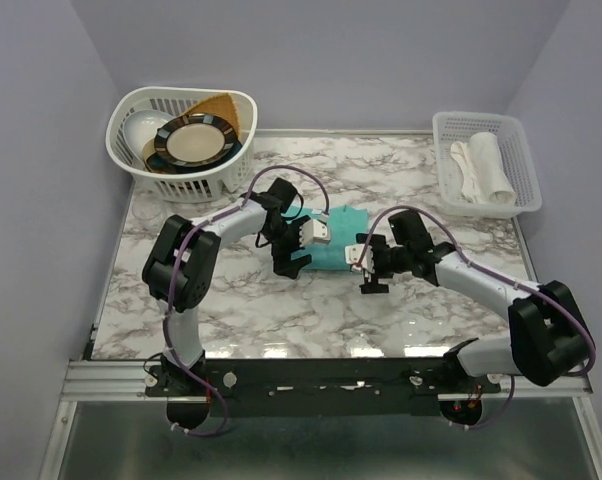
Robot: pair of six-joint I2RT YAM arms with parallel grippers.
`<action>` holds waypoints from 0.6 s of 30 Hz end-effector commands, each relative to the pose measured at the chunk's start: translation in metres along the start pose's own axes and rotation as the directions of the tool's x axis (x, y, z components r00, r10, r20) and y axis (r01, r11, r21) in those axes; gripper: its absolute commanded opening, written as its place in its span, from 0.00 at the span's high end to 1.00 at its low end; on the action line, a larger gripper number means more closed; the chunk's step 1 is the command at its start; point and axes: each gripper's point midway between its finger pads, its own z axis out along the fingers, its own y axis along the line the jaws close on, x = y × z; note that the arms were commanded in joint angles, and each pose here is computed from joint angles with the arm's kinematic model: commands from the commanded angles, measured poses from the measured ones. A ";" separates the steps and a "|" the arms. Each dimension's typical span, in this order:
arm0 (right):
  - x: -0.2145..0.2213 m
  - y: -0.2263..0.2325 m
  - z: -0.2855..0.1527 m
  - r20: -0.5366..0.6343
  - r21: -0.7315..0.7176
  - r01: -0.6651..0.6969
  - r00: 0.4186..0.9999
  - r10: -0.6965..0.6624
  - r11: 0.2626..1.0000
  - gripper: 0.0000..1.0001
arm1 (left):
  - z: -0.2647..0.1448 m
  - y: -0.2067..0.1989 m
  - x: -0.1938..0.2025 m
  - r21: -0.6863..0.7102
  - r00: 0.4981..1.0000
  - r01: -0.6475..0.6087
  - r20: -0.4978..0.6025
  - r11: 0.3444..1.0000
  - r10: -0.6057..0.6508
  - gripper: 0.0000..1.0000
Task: Roll the t-shirts
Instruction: Roll the T-shirt to the center of the board.
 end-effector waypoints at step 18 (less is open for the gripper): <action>0.029 -0.013 0.054 -0.177 0.125 0.497 0.863 -0.474 0.859 0.06 | 0.008 -0.009 -0.005 0.224 0.972 0.231 -0.021 0.947 -0.232 0.02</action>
